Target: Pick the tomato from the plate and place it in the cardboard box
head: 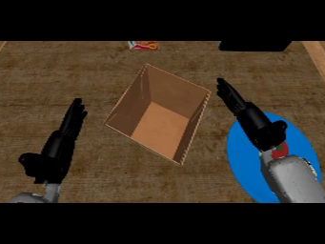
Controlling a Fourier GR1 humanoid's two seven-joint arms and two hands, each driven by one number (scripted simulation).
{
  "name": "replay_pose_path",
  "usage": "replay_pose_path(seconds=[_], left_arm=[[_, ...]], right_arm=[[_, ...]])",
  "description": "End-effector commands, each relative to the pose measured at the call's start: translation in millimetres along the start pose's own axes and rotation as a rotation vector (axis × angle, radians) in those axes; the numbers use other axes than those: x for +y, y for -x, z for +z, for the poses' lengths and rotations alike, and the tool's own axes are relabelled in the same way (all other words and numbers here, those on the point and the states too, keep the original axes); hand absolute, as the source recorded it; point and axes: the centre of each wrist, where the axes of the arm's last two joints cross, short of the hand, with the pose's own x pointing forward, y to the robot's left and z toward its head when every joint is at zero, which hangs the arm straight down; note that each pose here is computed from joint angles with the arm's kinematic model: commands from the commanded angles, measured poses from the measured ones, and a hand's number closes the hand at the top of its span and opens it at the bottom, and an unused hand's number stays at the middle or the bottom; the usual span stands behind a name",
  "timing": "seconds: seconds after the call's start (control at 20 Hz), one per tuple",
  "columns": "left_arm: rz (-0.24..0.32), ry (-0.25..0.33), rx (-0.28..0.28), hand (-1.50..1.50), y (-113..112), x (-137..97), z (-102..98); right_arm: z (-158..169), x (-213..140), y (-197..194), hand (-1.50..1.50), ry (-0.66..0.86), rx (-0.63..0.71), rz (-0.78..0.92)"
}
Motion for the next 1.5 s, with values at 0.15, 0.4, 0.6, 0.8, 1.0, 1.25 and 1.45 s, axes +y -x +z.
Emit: replay_pose_path(seconds=[0.15, 0.4, 0.6, 0.8, 1.0, 1.25, 1.45], left_arm=[[-0.173, -0.092, 0.044, 0.0, 6, 28, -9], [-0.237, -0.12, 0.111, 0.0, 4, 53, -8], [-0.241, -0.11, 0.123, 0.0, 6, 43, -5], [-0.258, -0.099, 0.128, 0.0, 20, 53, 7], [-0.236, -0.102, 0.119, 0.0, 4, 49, -7], [-0.253, -0.091, 0.125, 0.0, 9, 51, 3], [-0.241, -0.104, 0.137, 0.0, 3, 50, -3]], right_arm=[[-6, -53, -44, -1.5, -0.04, -0.277, -0.118], [26, -110, -18, 1.5, 0.325, -0.088, 0.224], [56, -127, 16, -1.5, 0.359, -0.216, -0.016], [63, -162, -3, -1.5, 0.184, -0.187, 0.219], [76, -200, -36, -1.5, 0.054, -0.077, 0.53], [78, -218, -74, -1.5, -0.166, 0.131, 0.745], [72, -201, -88, -1.5, -0.374, 0.273, 0.876]])
